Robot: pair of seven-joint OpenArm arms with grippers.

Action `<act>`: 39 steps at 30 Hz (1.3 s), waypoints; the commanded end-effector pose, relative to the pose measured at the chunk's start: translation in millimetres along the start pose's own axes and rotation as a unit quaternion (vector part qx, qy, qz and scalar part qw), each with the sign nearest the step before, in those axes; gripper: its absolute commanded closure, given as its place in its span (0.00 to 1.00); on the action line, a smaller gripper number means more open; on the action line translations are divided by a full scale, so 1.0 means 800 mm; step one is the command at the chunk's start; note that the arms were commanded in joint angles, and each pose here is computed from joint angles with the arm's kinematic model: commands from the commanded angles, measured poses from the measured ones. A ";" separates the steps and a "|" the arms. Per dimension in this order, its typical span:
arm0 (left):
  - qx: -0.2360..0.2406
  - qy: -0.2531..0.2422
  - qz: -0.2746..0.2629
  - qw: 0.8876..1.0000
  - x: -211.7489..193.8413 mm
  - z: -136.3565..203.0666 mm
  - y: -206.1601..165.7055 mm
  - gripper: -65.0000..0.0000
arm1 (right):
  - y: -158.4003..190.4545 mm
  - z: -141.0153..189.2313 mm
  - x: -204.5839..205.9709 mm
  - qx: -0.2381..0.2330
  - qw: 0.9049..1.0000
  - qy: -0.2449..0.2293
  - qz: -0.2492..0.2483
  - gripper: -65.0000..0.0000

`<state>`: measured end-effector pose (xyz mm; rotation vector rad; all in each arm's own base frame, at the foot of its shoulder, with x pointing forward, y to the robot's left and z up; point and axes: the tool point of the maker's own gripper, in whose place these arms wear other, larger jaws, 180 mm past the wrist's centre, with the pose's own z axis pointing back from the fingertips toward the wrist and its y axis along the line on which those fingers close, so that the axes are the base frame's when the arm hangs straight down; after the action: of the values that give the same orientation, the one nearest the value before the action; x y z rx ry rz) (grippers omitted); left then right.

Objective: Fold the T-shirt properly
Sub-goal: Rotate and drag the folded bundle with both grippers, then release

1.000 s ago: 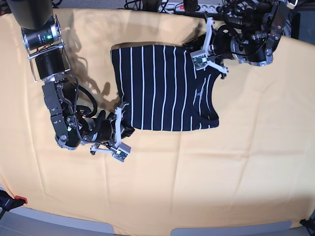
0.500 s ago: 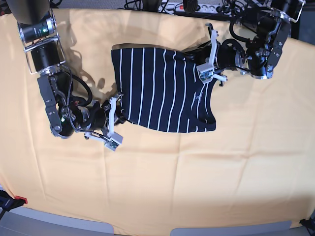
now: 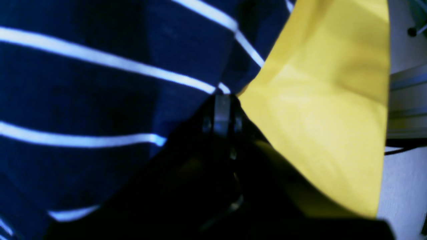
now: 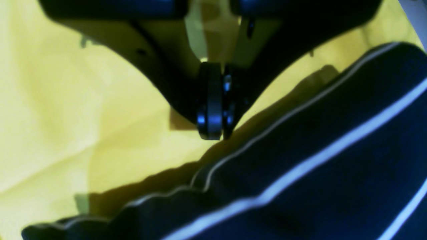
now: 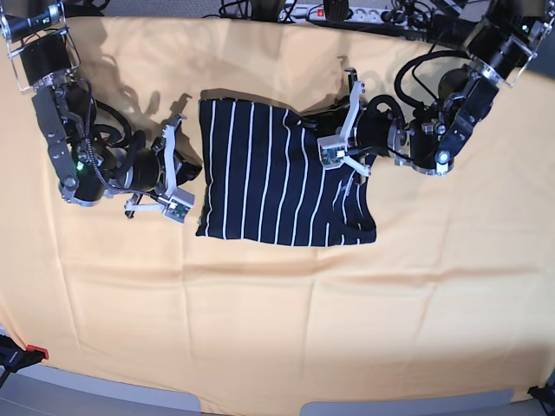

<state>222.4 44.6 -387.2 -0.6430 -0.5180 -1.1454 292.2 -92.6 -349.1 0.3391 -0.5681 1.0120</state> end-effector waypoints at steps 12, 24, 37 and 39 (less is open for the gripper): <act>0.021 0.191 -0.006 0.981 -0.108 0.031 -0.044 1.00 | -0.067 0.029 0.117 -0.076 0.987 -0.133 0.050 1.00; 0.033 0.202 -0.002 0.979 -0.121 0.054 -0.067 1.00 | -0.070 -0.025 0.132 -0.031 0.991 -0.128 -0.012 1.00; 0.120 0.216 -0.065 0.967 -0.145 0.067 -0.006 1.00 | -0.012 -0.049 0.079 0.040 0.998 -0.039 0.000 1.00; 0.141 0.227 -0.072 0.961 -0.151 0.074 0.015 1.00 | -0.002 -0.042 0.066 0.051 0.998 -0.032 -0.002 1.00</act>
<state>178.0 86.0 -390.3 -0.4985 -0.5528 -1.2166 317.6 -40.8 -356.9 0.4622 -0.5390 1.0189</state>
